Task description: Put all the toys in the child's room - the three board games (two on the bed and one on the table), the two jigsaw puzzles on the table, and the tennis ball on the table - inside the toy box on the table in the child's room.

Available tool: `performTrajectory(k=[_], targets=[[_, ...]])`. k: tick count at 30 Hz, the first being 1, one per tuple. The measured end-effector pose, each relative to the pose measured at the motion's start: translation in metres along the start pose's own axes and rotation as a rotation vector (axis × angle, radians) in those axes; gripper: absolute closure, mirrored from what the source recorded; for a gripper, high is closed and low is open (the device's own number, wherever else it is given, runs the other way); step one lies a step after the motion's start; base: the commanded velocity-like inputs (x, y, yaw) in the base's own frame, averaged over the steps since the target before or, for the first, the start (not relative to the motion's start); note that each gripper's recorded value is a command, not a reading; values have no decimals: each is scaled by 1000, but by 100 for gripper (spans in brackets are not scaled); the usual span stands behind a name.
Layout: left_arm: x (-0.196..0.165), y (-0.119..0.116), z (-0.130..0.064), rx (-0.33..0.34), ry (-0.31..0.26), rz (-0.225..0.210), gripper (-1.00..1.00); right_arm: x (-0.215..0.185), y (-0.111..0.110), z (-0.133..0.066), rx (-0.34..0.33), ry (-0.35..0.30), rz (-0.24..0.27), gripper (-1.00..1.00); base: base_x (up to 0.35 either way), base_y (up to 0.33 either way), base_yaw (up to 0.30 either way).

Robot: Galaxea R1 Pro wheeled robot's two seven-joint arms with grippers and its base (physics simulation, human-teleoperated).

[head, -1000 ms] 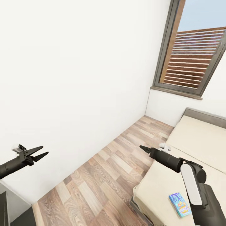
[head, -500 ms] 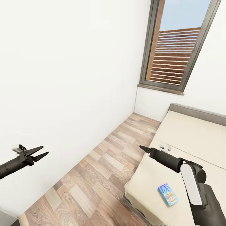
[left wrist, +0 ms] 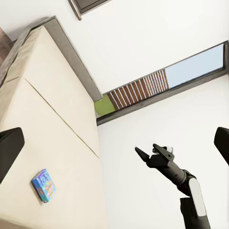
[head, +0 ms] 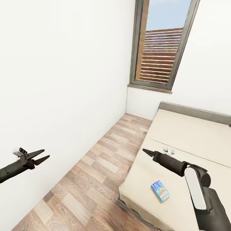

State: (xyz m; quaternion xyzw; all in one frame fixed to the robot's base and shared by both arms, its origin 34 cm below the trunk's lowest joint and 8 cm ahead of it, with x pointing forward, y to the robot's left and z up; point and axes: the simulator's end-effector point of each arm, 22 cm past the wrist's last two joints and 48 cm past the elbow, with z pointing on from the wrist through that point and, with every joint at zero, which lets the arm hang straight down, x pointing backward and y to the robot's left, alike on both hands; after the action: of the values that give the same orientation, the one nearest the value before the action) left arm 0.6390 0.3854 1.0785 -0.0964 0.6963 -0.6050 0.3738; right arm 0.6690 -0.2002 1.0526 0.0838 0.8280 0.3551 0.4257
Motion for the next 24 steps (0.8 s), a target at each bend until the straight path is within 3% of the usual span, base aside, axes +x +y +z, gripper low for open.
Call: performTrajectory(k=[24], targets=[[3, 9, 1, -10, 5, -15, -100, 3, -8, 5, 8, -4, 6, -100, 0, 0, -255]])
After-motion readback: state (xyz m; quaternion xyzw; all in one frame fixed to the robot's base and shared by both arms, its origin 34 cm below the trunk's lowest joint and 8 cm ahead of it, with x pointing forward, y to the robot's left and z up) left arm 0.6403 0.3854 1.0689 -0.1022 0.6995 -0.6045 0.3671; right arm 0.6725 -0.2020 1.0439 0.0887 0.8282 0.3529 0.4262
